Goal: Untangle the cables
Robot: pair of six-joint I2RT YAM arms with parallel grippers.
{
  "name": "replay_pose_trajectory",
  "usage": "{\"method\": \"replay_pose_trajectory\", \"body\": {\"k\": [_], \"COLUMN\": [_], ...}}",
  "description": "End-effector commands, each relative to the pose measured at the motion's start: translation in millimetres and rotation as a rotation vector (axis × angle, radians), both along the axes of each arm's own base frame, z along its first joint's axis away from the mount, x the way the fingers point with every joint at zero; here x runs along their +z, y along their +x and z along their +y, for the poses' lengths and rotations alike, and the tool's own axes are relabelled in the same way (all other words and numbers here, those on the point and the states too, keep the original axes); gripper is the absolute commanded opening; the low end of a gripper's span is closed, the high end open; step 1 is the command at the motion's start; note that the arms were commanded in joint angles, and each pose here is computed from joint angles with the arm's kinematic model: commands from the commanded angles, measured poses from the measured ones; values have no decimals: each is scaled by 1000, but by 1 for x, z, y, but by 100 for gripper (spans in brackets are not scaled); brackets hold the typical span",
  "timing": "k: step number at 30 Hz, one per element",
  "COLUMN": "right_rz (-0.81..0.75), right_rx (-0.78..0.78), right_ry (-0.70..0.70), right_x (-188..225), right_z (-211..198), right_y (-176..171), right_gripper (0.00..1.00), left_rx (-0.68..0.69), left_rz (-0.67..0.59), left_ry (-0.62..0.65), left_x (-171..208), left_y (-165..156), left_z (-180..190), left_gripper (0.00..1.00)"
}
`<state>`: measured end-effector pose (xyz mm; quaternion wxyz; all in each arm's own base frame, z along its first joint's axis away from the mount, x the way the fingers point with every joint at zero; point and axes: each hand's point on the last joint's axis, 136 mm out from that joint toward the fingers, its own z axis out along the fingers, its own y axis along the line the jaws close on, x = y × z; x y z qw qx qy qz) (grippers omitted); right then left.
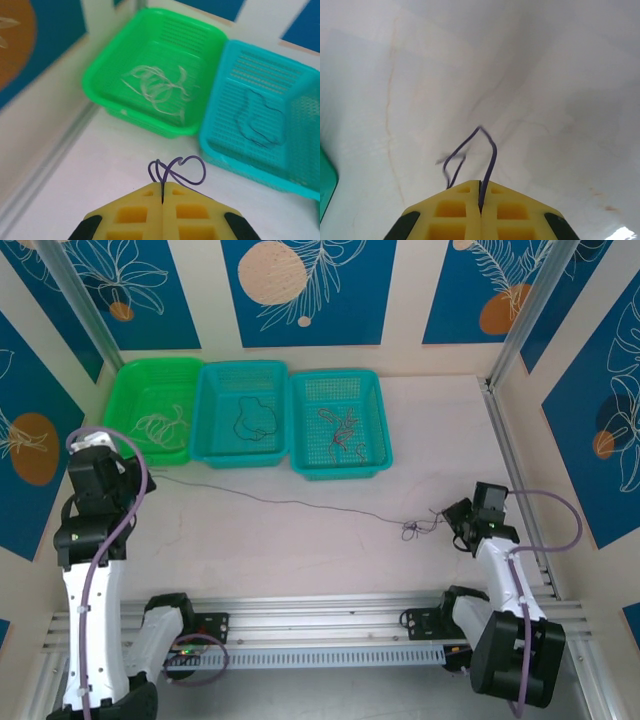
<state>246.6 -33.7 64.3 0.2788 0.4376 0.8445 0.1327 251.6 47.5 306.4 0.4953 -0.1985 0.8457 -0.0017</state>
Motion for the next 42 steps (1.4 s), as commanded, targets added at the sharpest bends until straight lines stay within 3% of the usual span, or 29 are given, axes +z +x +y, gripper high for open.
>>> {"method": "replay_pose_trajectory", "body": {"k": [1, 3, 4, 7, 10, 11, 13, 16, 19, 25, 29, 33, 42], "right_rz": [-11, -5, -5, -15, -19, -17, -9, -2, -3, 0, 4, 11, -2], "right_rx": [171, 246, 269, 324, 347, 357, 374, 396, 415, 467, 491, 484, 469], "right_ry": [16, -5, -14, -29, -35, -37, -38, -28, -18, -24, -29, -23, -22], "right_x": [8, 12, 14, 22, 29, 30, 31, 32, 32, 39, 43, 42, 48], "right_z": [34, 53, 59, 73, 77, 79, 81, 86, 92, 104, 109, 109, 105], "right_y": [8, 9, 9, 12, 17, 19, 22, 26, 28, 28, 24, 19, 6], "right_gripper": [0, 0, 0, 0, 0, 0, 0, 0, 0, 0, 0, 0, 0], "left_rx": [-314, -498, -526, -558, -569, -578, -624, -796, -960, -1245, -1358, -1343, -1101], "left_rz": [-94, -141, -148, -141, -179, -200, -239, -279, -245, -92, 103, 300, 364], "left_ry": [-255, -427, -454, -375, -289, -264, -237, -255, -223, 70, 245, 197, 11], "left_x": [-8, -13, -16, -27, -24, -20, -10, 3, -7, -61, -104, -148, -206], "left_y": [22, 28, 28, 20, 8, 4, -3, -15, -25, -42, -41, -25, 33], "left_z": [-65, -104, -111, -117, -114, -114, -119, -150, -188, -278, -343, -403, -472], "left_gripper": [0, 12, 15, 25, 53, 58, 59, 58, 58, 56, 55, 54, 54]}}
